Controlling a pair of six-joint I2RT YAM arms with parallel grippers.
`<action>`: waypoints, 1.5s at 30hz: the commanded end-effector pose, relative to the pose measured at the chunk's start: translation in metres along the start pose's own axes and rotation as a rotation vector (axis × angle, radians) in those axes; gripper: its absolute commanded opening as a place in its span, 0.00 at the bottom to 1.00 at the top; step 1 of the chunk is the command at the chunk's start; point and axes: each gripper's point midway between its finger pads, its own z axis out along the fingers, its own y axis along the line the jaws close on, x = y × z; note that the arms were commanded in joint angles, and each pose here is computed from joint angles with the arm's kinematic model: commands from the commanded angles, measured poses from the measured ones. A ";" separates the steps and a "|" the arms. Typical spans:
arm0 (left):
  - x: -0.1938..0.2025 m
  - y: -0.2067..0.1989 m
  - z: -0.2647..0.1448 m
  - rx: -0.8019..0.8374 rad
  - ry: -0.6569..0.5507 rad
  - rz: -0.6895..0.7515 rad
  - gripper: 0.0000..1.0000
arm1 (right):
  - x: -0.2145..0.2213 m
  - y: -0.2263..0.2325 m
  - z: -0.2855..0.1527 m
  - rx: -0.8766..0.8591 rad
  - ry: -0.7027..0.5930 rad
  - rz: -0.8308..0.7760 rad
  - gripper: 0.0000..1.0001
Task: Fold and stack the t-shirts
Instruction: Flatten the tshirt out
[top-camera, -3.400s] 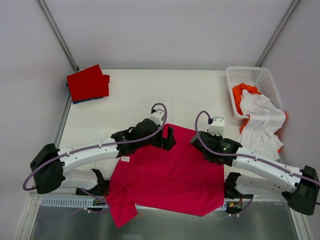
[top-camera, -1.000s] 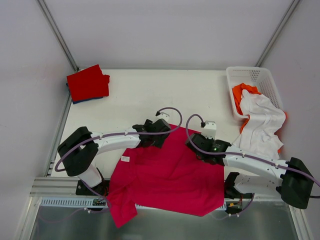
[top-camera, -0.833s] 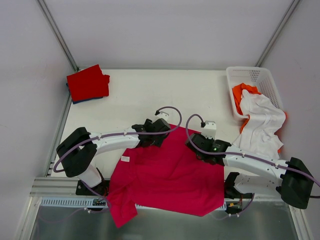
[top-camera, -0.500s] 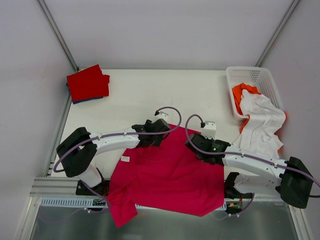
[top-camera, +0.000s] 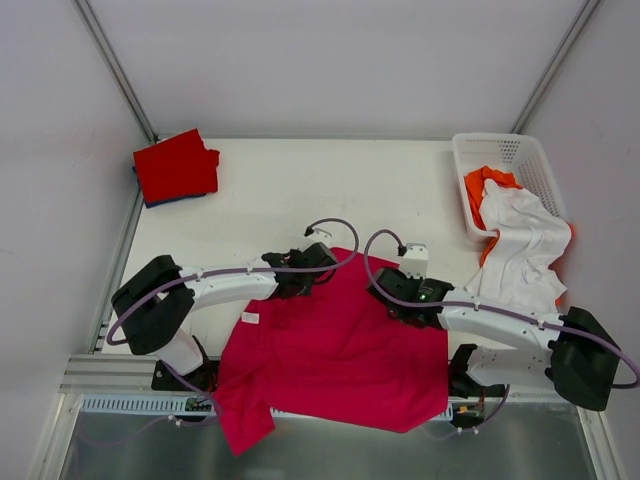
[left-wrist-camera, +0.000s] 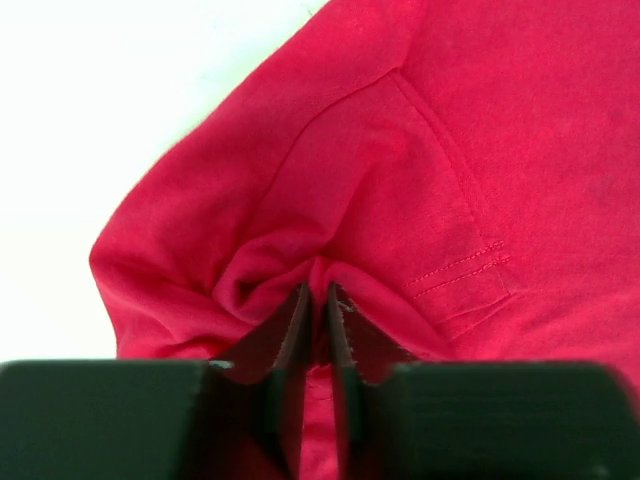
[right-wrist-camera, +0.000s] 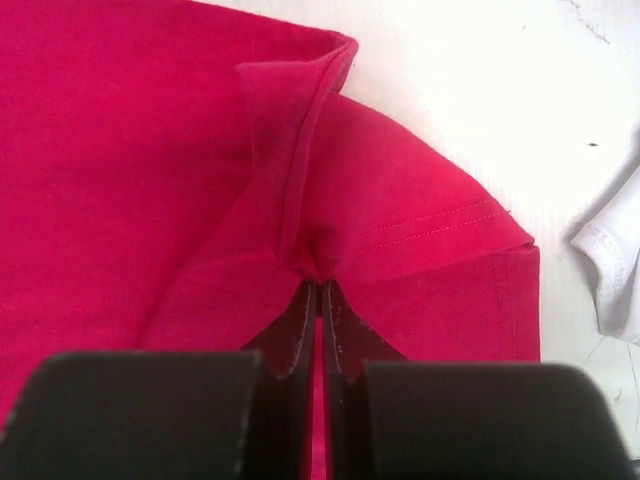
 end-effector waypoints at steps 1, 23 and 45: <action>0.001 0.002 -0.004 -0.015 -0.014 -0.003 0.00 | 0.000 0.003 0.002 0.002 -0.002 0.015 0.00; -0.102 0.049 -0.255 0.391 -0.528 -0.096 0.00 | -0.153 -0.009 -0.152 -0.420 -0.385 -0.028 0.01; -0.034 0.132 -0.589 1.198 -1.331 0.253 0.00 | -0.191 -0.113 -0.448 -1.314 -1.053 -0.163 0.01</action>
